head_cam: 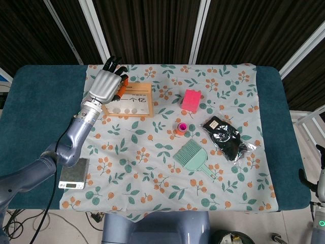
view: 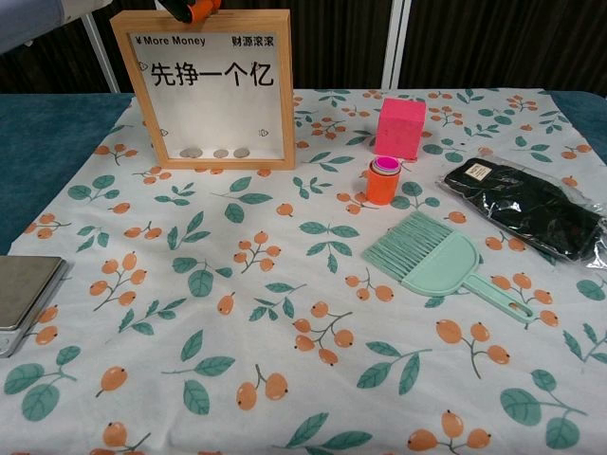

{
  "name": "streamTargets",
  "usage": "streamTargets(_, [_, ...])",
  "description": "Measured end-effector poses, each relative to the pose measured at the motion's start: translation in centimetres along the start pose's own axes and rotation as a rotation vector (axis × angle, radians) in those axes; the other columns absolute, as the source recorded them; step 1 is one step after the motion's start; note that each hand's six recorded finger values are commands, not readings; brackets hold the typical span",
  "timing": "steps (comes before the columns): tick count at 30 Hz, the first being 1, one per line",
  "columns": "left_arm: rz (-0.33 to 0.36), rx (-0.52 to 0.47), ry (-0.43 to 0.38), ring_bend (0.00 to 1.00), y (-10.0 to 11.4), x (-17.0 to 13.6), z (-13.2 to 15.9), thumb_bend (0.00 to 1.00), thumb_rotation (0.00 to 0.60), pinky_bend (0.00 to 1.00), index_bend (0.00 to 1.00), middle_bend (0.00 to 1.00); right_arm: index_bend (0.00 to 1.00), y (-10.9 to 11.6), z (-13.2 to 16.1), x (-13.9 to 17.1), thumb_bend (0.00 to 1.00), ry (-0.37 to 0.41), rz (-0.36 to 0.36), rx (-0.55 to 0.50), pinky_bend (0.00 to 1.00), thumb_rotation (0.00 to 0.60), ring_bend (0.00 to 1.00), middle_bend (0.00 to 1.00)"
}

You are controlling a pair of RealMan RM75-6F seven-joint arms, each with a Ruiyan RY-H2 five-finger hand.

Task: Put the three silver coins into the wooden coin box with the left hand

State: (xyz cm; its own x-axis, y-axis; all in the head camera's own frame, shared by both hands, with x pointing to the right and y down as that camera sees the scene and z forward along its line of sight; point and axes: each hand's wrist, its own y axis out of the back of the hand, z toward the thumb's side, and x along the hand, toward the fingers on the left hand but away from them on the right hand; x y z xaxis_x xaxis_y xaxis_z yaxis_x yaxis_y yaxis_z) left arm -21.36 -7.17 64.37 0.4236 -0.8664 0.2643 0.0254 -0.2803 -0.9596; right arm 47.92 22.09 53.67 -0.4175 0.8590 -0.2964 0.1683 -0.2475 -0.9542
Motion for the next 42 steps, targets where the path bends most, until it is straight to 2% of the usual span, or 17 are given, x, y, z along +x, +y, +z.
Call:
streamTargets(6, [-0.009,0.008,0.002,0.0,-0.1,0.0,0.0,0.34,0.6,0.0,0.55,0.24,0.18,0.0,0.0,0.0,0.39,0.0,-0.003,0.0,0.0,0.6,0.02,0.05])
streamTargets(22, [-0.006,0.026,-0.003,0.0,0.4,0.1,0.2,0.26,0.6,0.0,0.51,0.21,0.18,0.0,0.1,0.0,0.39,0.002,-0.002,0.003,0.0,0.6,0.02,0.05])
streamTargets(33, [-0.009,0.039,0.002,0.0,0.5,0.1,0.3,0.25,0.6,0.0,0.49,0.19,0.18,0.0,0.0,0.0,0.39,-0.002,0.0,0.004,0.0,0.6,0.02,0.05])
streamTargets(38, [0.056,0.009,0.003,0.0,2.1,-0.1,0.4,0.26,0.6,0.0,0.49,0.18,0.18,-0.1,0.0,0.0,0.39,-0.004,0.001,0.004,0.0,0.6,0.02,0.05])
streamTargets(42, [0.165,-0.015,-0.004,0.0,4.5,-1.3,0.4,0.26,0.6,0.0,0.46,0.15,0.18,-0.1,0.0,-0.1,0.39,-0.003,0.002,0.004,0.0,0.6,0.02,0.05])
